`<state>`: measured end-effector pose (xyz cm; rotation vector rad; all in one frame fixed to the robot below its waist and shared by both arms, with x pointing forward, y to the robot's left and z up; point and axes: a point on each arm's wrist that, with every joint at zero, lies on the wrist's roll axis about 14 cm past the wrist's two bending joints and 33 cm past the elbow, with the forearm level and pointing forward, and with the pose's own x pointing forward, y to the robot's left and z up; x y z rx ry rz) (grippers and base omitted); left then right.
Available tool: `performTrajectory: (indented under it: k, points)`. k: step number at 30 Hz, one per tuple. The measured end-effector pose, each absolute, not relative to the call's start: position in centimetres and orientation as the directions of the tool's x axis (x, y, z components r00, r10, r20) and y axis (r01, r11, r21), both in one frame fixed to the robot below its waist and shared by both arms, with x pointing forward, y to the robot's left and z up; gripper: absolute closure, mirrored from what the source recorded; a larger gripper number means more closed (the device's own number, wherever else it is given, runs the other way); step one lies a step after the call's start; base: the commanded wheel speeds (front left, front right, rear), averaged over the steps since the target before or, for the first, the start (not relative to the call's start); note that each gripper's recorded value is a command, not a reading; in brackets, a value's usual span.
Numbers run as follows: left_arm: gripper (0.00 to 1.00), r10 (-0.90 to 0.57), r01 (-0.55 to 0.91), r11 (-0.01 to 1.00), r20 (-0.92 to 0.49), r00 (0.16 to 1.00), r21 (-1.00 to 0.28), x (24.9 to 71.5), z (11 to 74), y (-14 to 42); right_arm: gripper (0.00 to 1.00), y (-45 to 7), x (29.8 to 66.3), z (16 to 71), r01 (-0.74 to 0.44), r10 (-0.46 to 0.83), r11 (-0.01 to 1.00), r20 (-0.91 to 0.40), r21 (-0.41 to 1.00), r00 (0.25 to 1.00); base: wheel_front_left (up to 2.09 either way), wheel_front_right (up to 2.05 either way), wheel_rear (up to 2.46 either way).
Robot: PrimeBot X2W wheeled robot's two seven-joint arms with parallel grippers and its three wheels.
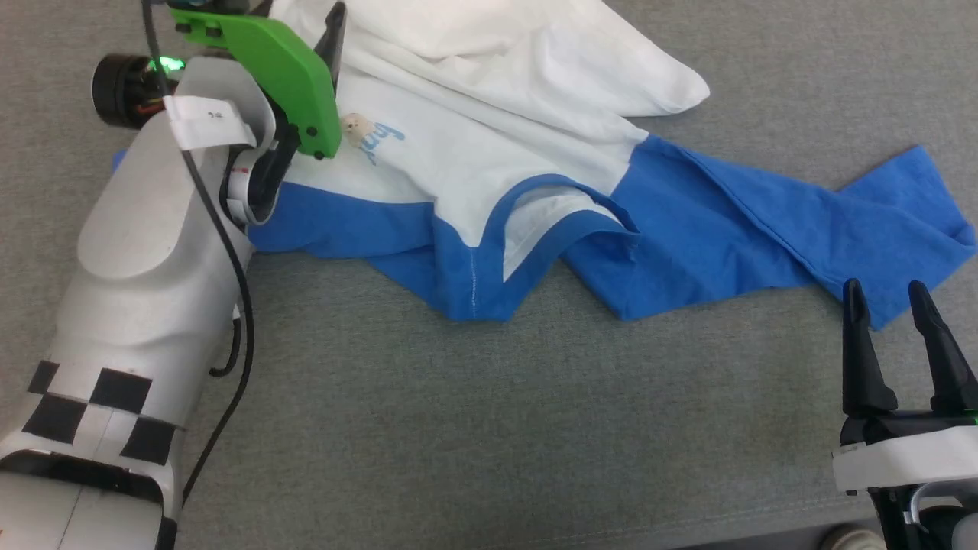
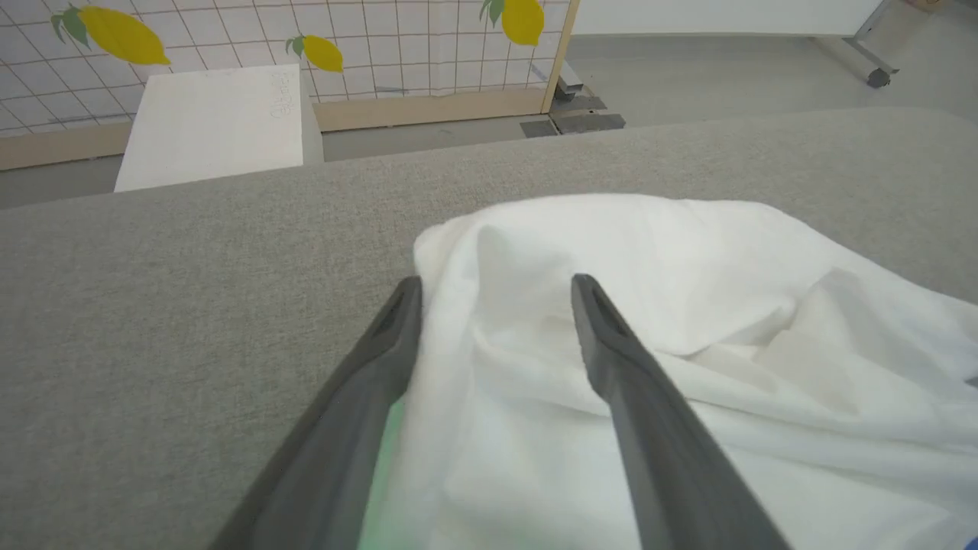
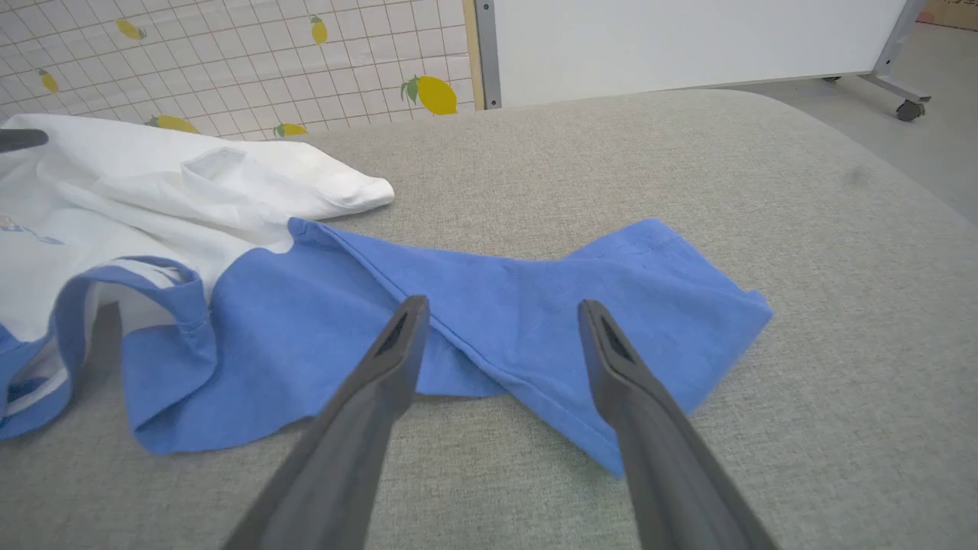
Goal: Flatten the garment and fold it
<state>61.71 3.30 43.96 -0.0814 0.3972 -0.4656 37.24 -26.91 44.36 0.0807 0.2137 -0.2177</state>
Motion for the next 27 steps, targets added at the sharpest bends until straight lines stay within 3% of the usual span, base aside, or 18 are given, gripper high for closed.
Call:
performTrajectory:
  k: [2, 3, 7, 12, 15, 17, 27]
  points:
    - [0.0, -0.466, 0.431, 0.884, -0.292, 0.835, -0.18, 61.8, 45.8, 3.3, 0.0, -26.7, 37.4, 44.6, 0.214, -0.198, 0.975, -0.212, 0.058, 0.957, 0.0, 0.0, 0.0]
    - [0.0, -0.482, 0.453, 0.872, -0.174, 0.859, -0.185, 61.5, 49.4, 3.4, 0.0, -26.3, 37.6, 45.1, 0.199, -0.183, 0.978, -0.197, 0.062, 0.963, 0.0, 0.0, 0.0]
    - [0.0, -0.501, 0.485, 0.861, -0.094, 0.86, -0.152, 57.9, 52.8, 4.9, 0.0, -25.0, 37.8, 46.3, 0.156, -0.141, 0.985, -0.174, 0.079, 0.975, 0.0, 0.0, 0.0]
    - [0.0, -0.447, 0.455, 0.889, -0.321, 0.835, -0.055, 53.9, 49.6, 9.8, 0.0, -23.7, 38.1, 47.2, 0.112, -0.097, 0.989, -0.159, 0.093, 0.983, 0.0, 0.0, 0.0]
    - [0.0, -0.4, 0.444, 0.896, -0.486, 0.777, -0.027, 51.3, 46.8, 12.4, 0.0, -23.0, 38.3, 47.7, 0.088, -0.074, 0.991, -0.147, 0.096, 0.986, 0.0, 0.0, 0.0]
    - [0.0, -0.319, 0.448, 0.892, -0.619, 0.718, 0.059, 49.5, 44.3, 15.5, 0.0, -22.4, 38.4, 48.1, 0.071, -0.056, 0.993, -0.144, 0.095, 0.988, 0.0, 0.0, 0.0]
    - [0.0, -0.309, 0.442, 0.897, -0.681, 0.664, 0.024, 49.5, 40.2, 15.4, 0.0, -24.0, 37.7, 47.9, 0.118, -0.106, 0.991, -0.165, 0.068, 0.981, 0.0, 0.0, 0.0]
